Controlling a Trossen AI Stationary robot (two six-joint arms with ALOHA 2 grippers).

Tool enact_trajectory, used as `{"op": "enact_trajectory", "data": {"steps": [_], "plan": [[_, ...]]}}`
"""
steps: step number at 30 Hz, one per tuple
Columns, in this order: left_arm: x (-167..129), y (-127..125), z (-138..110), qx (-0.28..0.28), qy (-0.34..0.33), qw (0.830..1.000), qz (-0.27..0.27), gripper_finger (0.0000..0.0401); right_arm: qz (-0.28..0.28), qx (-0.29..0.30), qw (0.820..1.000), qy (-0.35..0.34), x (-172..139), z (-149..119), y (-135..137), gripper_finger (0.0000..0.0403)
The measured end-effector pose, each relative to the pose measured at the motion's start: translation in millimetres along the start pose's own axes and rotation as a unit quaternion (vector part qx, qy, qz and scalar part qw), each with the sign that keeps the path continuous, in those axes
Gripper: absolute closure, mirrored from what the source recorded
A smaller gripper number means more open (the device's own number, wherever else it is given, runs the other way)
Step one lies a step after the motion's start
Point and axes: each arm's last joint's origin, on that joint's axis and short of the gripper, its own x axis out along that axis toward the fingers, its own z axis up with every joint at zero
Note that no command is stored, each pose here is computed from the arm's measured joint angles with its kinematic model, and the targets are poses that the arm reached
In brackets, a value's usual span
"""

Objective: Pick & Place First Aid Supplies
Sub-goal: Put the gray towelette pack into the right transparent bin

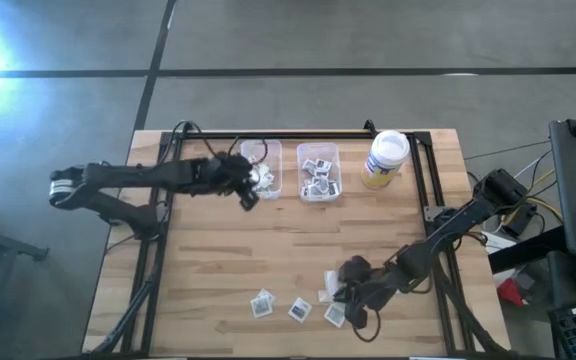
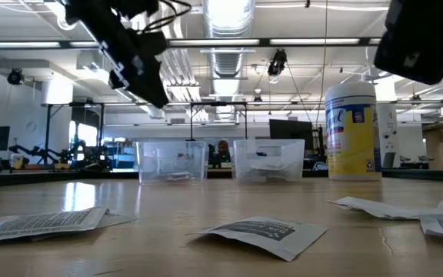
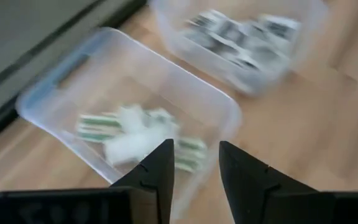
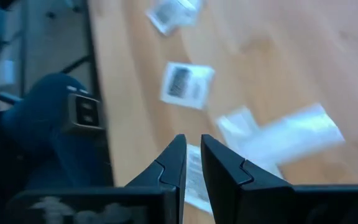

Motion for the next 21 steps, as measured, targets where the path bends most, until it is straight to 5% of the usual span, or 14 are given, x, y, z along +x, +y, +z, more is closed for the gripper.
{"op": "enact_trajectory", "data": {"steps": [15,21], "plan": [[-60.3,-97.6,-79.0,0.132,0.053,0.971,-0.192,0.0286,-0.068,-0.018,0.997,0.035,0.2,-1.8,-16.1,0.0355],[-85.2,-124.1,-113.3,0.134,0.077,0.959,-0.239,0.0291,-0.162,0.087,0.98,0.082,-7.1,-11.4,-33.6,0.0355]]}}
